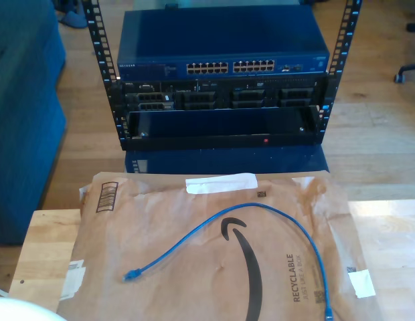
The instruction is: Grab the cable and plug it in
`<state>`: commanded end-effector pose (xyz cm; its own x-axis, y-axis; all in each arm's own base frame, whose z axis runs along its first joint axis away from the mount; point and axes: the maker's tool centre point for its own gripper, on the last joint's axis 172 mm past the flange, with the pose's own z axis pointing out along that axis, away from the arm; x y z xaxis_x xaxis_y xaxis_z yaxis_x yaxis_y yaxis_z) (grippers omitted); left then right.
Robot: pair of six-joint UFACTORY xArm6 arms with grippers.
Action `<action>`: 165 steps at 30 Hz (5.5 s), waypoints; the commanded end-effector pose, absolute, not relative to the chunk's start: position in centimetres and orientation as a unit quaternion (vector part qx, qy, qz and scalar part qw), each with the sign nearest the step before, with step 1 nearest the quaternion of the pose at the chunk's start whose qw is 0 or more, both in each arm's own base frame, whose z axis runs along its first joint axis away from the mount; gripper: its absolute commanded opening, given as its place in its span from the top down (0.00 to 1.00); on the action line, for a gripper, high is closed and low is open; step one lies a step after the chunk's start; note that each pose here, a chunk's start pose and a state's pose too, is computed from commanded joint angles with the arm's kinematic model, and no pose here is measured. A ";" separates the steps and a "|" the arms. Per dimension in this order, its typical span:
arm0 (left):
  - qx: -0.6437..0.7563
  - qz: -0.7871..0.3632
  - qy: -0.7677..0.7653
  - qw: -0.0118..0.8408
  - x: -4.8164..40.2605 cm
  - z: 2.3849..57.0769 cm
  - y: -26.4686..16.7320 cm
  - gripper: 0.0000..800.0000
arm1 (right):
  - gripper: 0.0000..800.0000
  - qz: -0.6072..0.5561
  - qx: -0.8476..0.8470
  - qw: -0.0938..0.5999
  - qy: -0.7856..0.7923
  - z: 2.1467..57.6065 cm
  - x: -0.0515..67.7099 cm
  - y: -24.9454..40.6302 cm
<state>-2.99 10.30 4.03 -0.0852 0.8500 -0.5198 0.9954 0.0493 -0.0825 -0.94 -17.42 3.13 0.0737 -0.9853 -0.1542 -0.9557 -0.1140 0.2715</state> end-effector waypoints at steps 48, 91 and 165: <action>0.655 -0.216 0.704 0.169 -3.0 4.0 10.3 0.00 | 0.00 -0.150 0.731 0.049 -0.664 3.1 -0.9 -17.4; 0.649 -0.247 0.698 0.173 -4.1 9.4 12.0 0.00 | 0.00 -0.077 0.699 0.075 -0.707 9.2 1.1 -21.9; 0.617 -0.181 0.765 0.019 29.1 17.0 -1.0 0.00 | 0.05 0.000 0.863 0.004 -0.506 8.6 35.4 36.8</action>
<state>29.10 -1.01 17.01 -0.2371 0.9380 -0.2530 0.9518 0.1721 -0.2537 35.42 36.85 8.59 0.4882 -0.8727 0.0051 -0.8727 -0.4882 0.0067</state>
